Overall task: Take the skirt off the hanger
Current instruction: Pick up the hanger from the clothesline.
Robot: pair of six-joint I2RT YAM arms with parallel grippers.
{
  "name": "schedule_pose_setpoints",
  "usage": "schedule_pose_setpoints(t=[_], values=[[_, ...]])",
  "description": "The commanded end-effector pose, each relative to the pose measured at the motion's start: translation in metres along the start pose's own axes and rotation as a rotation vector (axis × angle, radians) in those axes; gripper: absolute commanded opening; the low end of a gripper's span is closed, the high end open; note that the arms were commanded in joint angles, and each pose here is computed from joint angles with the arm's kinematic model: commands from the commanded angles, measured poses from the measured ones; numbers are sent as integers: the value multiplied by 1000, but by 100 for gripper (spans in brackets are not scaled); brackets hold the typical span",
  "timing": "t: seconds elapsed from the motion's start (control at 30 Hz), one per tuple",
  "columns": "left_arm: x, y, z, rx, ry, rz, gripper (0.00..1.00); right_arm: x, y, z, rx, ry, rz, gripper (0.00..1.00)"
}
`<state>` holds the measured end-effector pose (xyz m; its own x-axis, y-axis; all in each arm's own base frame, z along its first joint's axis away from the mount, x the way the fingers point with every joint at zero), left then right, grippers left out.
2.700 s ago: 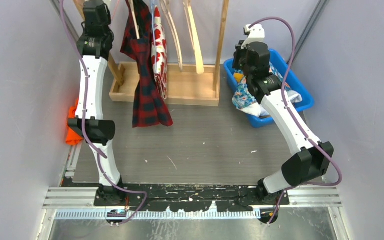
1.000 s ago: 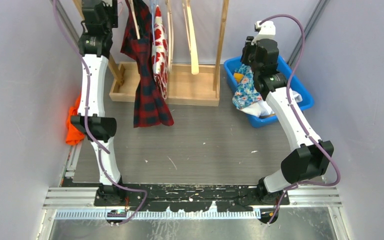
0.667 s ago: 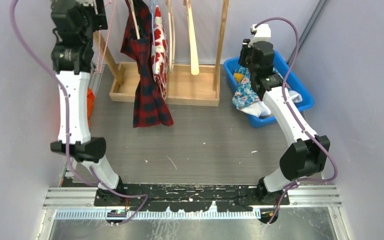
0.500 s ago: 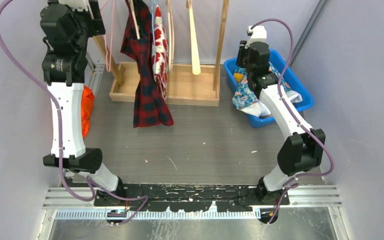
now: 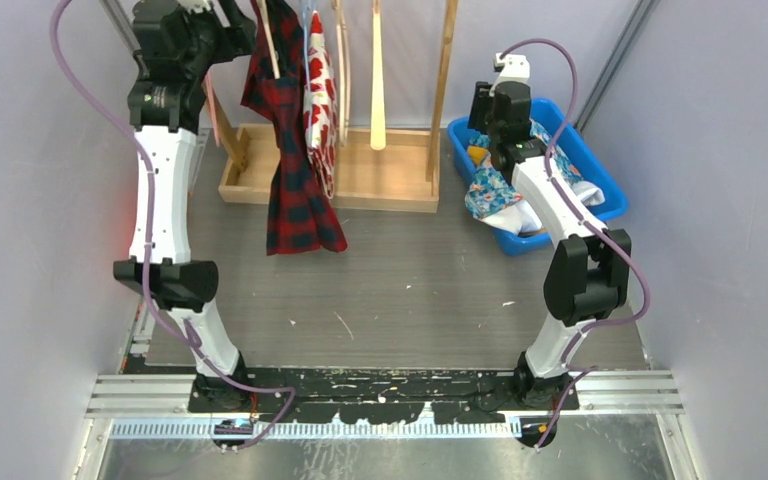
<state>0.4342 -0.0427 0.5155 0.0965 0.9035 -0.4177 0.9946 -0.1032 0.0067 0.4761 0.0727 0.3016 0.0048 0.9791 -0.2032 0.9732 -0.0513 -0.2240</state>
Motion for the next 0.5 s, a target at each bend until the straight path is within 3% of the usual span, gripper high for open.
schedule_pose_setpoints(t=[0.0, 0.07, 0.47], values=[[-37, 7, -18, -90, -84, 164, 80, -15, 0, -39, -134, 59, 45, 63], [-40, 15, -14, -86, -91, 174, 95, -16, 2, -37, -130, 55, 54, 73], [-33, 41, 4, -74, -87, 148, 100, -23, 5, -36, -126, 48, 75, 76]])
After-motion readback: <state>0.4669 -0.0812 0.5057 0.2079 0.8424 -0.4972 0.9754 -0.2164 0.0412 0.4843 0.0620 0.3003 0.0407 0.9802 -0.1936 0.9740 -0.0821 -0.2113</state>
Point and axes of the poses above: each gripper's point midway between its finger pads, its own y axis out along the fingers, its own x axis along the line the jaws close on, z = x × y, the point moved 7 cm from there along -y, back along the fingers, and after that the axes turned 14 degrees about -y, right-handed, at the moved point
